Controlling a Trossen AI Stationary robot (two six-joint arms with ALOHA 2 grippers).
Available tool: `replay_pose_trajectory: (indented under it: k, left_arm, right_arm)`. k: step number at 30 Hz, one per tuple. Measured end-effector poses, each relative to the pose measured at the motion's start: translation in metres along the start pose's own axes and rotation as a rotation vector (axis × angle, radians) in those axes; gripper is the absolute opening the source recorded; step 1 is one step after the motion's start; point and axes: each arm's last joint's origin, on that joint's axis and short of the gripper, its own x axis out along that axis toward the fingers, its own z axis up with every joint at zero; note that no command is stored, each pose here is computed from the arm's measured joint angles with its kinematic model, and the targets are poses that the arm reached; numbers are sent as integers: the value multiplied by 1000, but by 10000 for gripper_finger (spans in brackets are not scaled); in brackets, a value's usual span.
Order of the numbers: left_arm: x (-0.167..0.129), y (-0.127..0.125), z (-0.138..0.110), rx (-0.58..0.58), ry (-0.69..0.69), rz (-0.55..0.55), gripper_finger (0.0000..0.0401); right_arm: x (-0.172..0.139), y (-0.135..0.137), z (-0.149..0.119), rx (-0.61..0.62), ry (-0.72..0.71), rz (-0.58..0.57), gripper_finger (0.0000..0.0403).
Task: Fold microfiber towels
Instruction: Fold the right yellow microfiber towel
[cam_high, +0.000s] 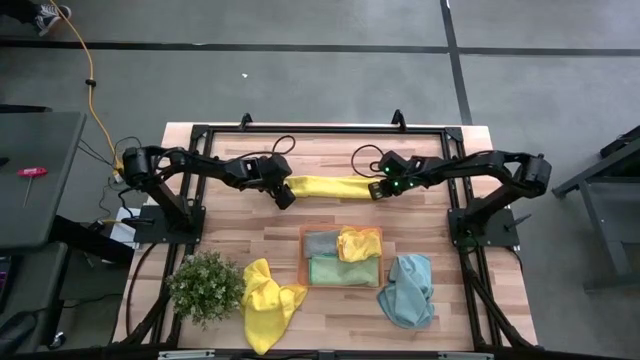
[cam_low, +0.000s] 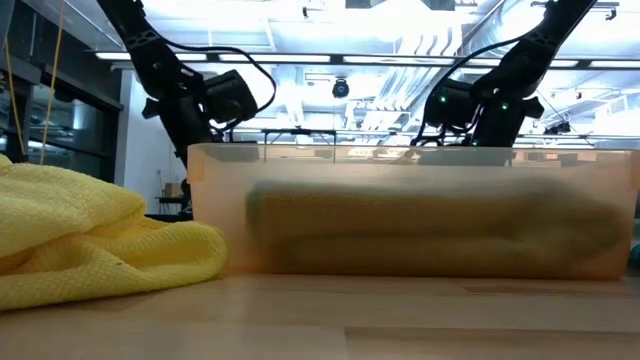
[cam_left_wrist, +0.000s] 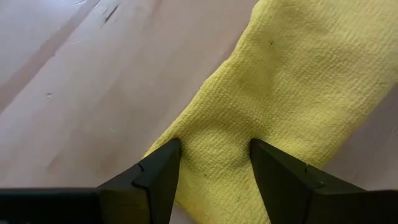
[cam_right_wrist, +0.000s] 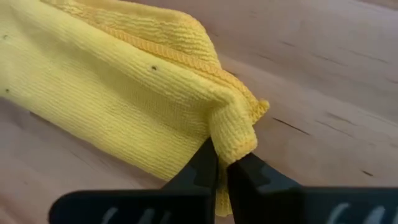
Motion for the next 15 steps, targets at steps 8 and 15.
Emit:
replay_pose_trajectory:
  k: [8,15]
  left_arm:
    - [-16,0,10,42,-16,-29,186]
    - [-36,0,27,106,-114,-41,186]
  right_arm:
    - [-14,-15,-3,3,21,-119,2]
    - [-36,-28,-1,-23,14,-168,1]
